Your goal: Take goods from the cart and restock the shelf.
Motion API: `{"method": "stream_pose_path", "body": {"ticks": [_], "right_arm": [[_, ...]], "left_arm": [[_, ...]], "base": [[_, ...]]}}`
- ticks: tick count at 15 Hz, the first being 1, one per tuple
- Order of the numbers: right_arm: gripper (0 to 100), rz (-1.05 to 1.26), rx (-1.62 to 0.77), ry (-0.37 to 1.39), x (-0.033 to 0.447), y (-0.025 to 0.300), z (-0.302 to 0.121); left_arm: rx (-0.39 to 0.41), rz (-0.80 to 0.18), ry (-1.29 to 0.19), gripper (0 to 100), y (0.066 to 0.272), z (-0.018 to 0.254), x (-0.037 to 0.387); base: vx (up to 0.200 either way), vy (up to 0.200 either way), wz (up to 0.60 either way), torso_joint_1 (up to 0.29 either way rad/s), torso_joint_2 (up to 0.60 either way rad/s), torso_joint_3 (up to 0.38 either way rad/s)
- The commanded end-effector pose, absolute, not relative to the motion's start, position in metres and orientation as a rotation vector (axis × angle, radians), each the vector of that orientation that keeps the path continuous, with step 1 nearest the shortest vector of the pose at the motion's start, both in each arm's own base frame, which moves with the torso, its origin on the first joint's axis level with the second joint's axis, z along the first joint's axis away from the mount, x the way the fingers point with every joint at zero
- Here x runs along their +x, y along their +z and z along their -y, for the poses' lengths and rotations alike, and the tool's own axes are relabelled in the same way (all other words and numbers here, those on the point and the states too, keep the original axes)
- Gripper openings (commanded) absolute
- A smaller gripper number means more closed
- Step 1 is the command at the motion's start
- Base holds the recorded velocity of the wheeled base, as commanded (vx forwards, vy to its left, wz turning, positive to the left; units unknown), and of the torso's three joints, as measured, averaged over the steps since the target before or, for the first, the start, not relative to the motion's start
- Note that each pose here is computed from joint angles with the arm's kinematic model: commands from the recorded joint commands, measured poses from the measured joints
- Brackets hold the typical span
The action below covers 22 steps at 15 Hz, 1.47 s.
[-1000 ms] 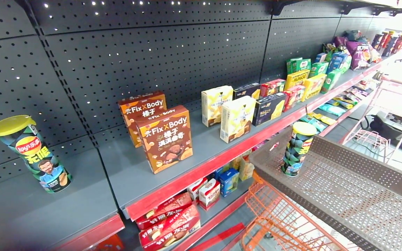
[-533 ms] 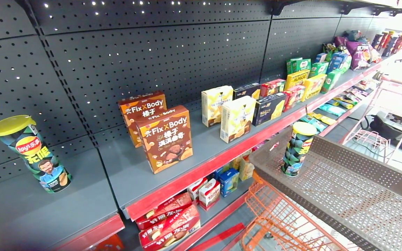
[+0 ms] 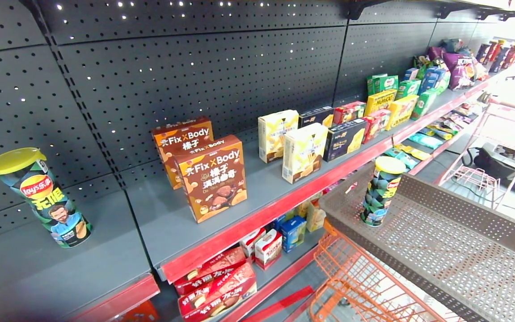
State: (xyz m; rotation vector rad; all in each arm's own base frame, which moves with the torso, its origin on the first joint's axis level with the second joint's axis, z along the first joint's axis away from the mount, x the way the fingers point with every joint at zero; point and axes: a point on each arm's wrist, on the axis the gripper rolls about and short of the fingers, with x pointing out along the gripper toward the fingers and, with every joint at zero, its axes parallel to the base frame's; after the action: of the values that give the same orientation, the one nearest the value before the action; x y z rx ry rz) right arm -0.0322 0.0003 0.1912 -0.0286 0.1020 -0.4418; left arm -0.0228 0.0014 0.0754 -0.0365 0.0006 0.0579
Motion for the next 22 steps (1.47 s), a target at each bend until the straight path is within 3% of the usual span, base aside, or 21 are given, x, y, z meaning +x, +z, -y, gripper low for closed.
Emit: {"method": "stream_pose_path", "body": {"ticks": [1,4,11,15,22], "right_arm": [[100,-0.106,-0.029,-0.442,-0.032,0.191,0.000],[100,-0.106,-0.029,-0.442,-0.032,0.191,0.000],[100,-0.107,-0.027,-0.432,-0.031,0.190,0.000],[100,-0.015,-0.044,-0.261,-0.026,0.203,-0.003],[100,-0.219,0.105,-0.081,0.047,0.213,0.003]], "left_arm": [[-0.037,0.000,0.058,100,0.075,-0.001,-0.023],[-0.035,-0.002,0.057,100,0.075,-0.001,-0.023],[-0.037,0.001,0.058,100,0.075,-0.001,-0.023],[-0.035,-0.001,0.057,100,0.076,-0.001,-0.023],[-0.035,-0.001,0.057,100,0.075,-0.001,-0.023]], "base": [[0.200,0.000,0.00,0.002,0.00,-0.002],[0.200,0.000,0.00,-0.007,0.00,0.001],[0.000,0.000,0.00,0.000,0.00,0.000],[0.000,0.000,0.00,0.000,0.00,0.000],[0.000,0.000,0.00,0.000,0.00,0.000]]}}
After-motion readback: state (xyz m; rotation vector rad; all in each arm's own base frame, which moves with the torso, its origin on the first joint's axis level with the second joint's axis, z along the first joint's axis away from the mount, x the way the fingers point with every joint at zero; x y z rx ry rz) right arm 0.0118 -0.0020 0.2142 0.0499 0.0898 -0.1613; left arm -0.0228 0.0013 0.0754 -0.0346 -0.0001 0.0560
